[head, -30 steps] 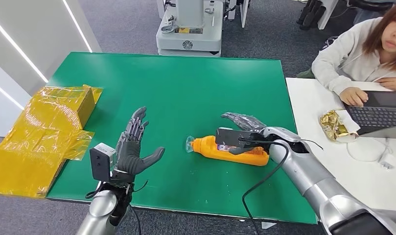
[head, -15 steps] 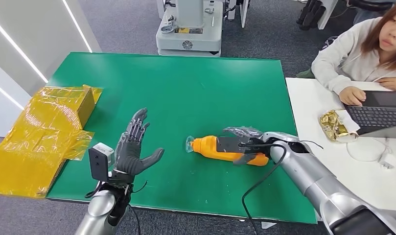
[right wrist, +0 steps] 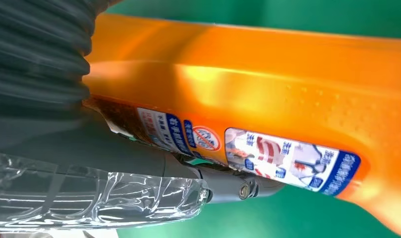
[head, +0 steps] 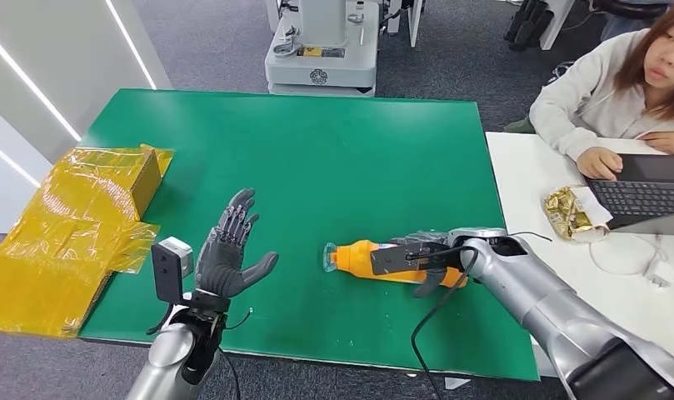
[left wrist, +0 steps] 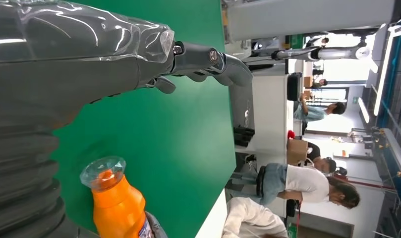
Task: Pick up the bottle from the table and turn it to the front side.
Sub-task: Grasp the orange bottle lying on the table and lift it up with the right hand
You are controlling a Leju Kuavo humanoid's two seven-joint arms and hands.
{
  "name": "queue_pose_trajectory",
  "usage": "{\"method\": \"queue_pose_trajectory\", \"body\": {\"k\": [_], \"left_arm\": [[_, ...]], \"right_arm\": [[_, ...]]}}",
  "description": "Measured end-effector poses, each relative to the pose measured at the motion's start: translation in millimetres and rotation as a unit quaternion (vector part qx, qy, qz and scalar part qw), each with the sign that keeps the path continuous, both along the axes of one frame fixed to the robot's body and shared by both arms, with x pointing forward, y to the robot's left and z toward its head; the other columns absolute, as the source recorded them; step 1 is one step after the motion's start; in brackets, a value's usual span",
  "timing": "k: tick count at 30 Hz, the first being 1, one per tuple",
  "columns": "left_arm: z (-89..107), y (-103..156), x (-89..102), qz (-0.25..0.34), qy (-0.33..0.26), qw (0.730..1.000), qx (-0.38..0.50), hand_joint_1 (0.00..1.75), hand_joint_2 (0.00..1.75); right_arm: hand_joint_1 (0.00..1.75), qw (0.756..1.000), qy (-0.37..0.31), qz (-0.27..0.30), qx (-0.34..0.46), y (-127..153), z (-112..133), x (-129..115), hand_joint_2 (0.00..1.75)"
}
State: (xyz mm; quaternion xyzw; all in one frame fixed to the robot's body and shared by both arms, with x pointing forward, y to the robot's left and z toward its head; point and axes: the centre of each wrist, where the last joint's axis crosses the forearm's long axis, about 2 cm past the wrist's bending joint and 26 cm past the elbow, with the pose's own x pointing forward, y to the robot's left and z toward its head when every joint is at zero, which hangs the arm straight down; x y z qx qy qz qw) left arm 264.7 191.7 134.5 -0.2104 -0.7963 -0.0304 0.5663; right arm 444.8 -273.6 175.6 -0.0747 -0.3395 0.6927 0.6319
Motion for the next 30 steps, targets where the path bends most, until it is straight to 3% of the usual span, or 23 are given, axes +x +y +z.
{"method": "queue_pose_trajectory", "body": {"k": [15, 19, 20, 30], "left_arm": [[-5.1, 1, -4.0, -0.004, 0.02, 1.0, -0.018, 0.0, 1.75], [-5.4, 1, -3.9, -0.004, 0.022, 1.0, -0.02, 0.0, 1.75], [-5.6, 1, -3.9, -0.005, 0.023, 1.0, -0.02, 0.0, 1.75], [-7.3, 0, -4.4, -0.005, 0.027, 0.999, -0.022, 0.0, 1.75]], "right_arm": [[0.03, 0.996, -0.035, 0.003, -0.084, -14, -7, -7, 1.75], [1.68, 0.995, -0.037, 0.007, -0.089, -15, -7, -8, 1.75], [1.74, 0.995, -0.037, 0.008, -0.091, -15, -7, -8, 1.75], [1.75, 0.995, -0.058, 0.006, -0.085, -13, -3, -7, 1.75]]}}
